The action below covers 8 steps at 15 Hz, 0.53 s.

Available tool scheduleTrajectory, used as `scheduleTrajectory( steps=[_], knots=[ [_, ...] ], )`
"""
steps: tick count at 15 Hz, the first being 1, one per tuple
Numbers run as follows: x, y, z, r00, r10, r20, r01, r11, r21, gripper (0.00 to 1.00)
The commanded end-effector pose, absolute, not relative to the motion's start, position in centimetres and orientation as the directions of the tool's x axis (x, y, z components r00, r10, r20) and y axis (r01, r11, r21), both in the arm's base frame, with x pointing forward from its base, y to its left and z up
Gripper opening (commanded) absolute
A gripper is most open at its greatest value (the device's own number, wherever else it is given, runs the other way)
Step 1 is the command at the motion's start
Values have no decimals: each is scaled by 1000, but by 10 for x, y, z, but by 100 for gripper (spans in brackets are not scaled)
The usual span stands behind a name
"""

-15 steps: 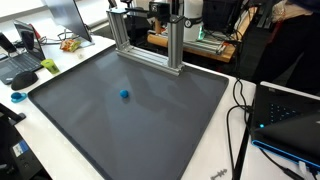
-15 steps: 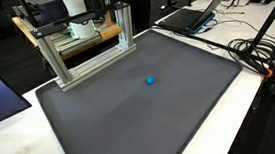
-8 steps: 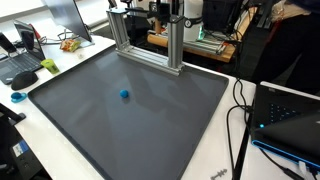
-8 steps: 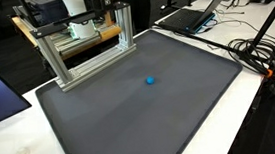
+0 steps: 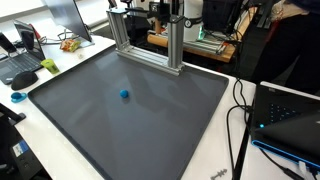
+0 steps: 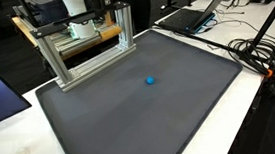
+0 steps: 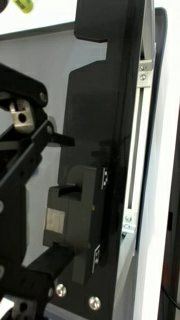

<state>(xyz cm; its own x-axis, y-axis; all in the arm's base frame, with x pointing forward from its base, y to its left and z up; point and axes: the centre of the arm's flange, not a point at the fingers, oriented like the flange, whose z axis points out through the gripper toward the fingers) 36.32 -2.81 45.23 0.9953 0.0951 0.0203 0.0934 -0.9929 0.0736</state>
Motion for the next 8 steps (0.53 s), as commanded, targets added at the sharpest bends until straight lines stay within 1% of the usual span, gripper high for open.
scheduleTrajectory(
  steps=[1, 8],
  knots=[
    [343, -24, 450, 992, 122, 28, 121, -992, 37, 100],
    [345, -17, 449, 995, 79, 59, 77, -996, 36, 100]
  ],
)
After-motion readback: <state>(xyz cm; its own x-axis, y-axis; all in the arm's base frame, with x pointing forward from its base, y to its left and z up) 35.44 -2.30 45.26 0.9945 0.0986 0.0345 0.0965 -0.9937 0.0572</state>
